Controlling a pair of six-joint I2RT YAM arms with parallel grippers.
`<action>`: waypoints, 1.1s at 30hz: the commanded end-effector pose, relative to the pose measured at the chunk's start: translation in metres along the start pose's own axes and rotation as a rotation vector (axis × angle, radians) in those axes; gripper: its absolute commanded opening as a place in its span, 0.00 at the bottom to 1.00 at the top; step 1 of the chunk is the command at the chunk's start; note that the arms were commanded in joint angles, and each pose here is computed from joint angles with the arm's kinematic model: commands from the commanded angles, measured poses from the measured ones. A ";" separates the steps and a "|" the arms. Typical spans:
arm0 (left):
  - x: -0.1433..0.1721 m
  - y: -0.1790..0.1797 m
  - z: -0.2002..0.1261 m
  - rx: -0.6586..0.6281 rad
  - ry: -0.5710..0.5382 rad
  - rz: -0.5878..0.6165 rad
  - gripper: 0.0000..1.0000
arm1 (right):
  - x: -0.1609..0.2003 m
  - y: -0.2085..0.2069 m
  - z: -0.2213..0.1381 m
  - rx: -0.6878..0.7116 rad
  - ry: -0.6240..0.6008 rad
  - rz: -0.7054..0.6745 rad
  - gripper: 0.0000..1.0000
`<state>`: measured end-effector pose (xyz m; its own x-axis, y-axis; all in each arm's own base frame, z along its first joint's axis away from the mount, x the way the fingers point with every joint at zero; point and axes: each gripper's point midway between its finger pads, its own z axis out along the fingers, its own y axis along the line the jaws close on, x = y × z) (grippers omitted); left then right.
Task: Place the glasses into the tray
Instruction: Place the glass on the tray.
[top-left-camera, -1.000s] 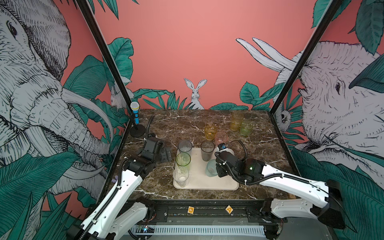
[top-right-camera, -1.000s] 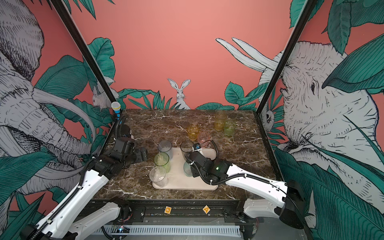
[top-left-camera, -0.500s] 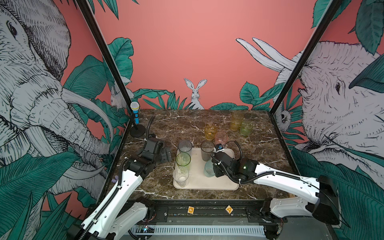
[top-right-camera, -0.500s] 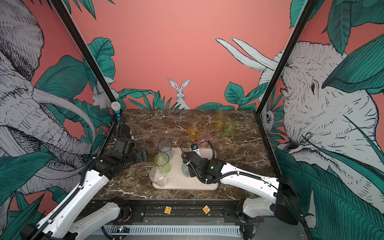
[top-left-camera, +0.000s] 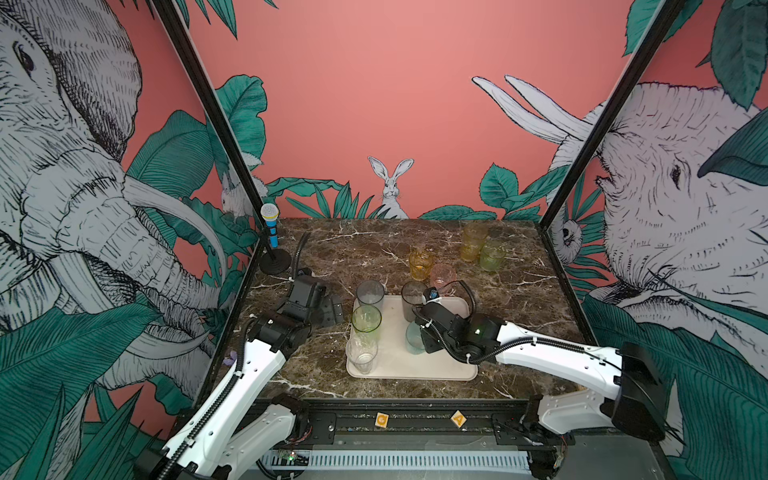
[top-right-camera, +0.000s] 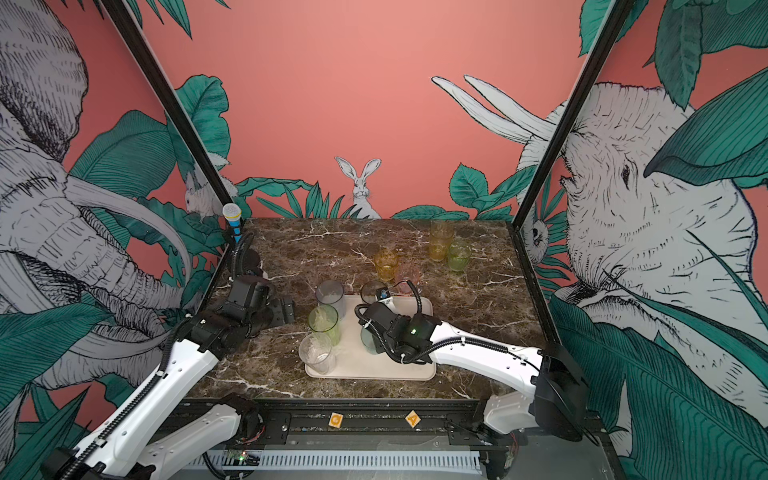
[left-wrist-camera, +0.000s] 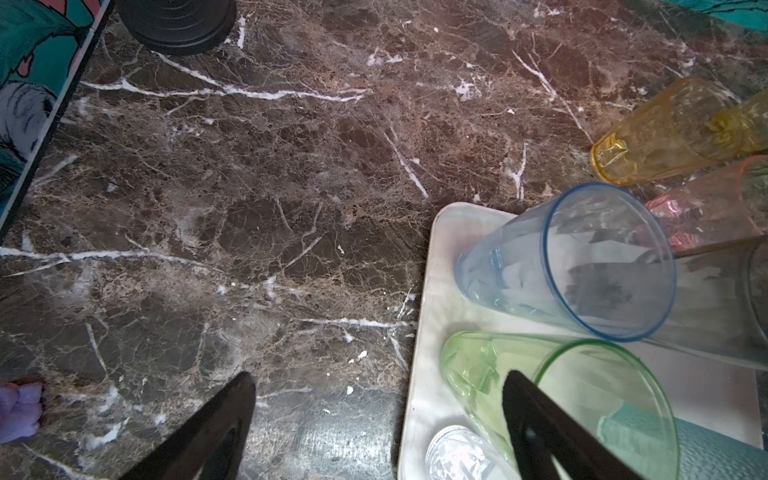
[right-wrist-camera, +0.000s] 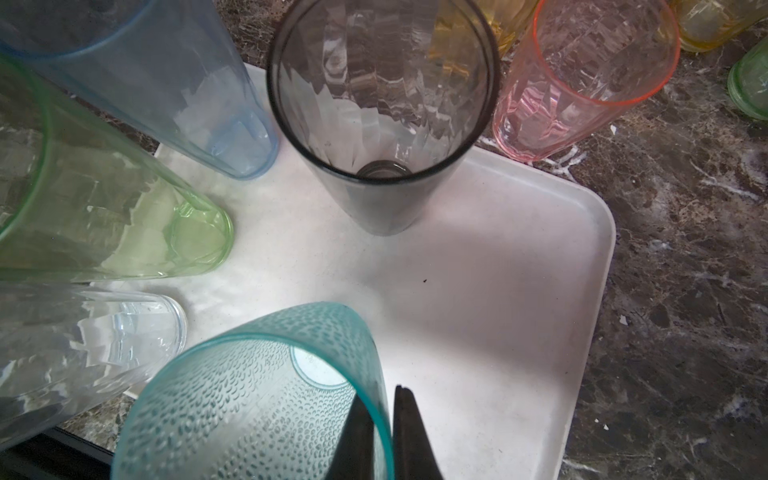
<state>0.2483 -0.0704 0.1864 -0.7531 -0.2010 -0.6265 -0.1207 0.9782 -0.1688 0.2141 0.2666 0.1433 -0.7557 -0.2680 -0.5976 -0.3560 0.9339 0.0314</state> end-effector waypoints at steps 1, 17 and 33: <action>0.006 0.006 0.002 -0.017 0.012 -0.013 0.94 | -0.011 0.003 -0.004 0.010 -0.026 0.016 0.00; 0.008 0.008 0.001 -0.021 0.012 -0.014 0.94 | -0.009 0.004 0.005 0.046 0.013 0.006 0.00; 0.009 0.008 0.002 -0.022 0.014 -0.014 0.94 | -0.003 -0.001 0.018 0.075 0.051 0.014 0.00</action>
<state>0.2469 -0.0697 0.1826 -0.7581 -0.1987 -0.6211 -0.1223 0.9789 -0.1638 0.2200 0.2687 0.1229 -0.7885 -0.2967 -0.5387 -0.3327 0.9425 -0.0320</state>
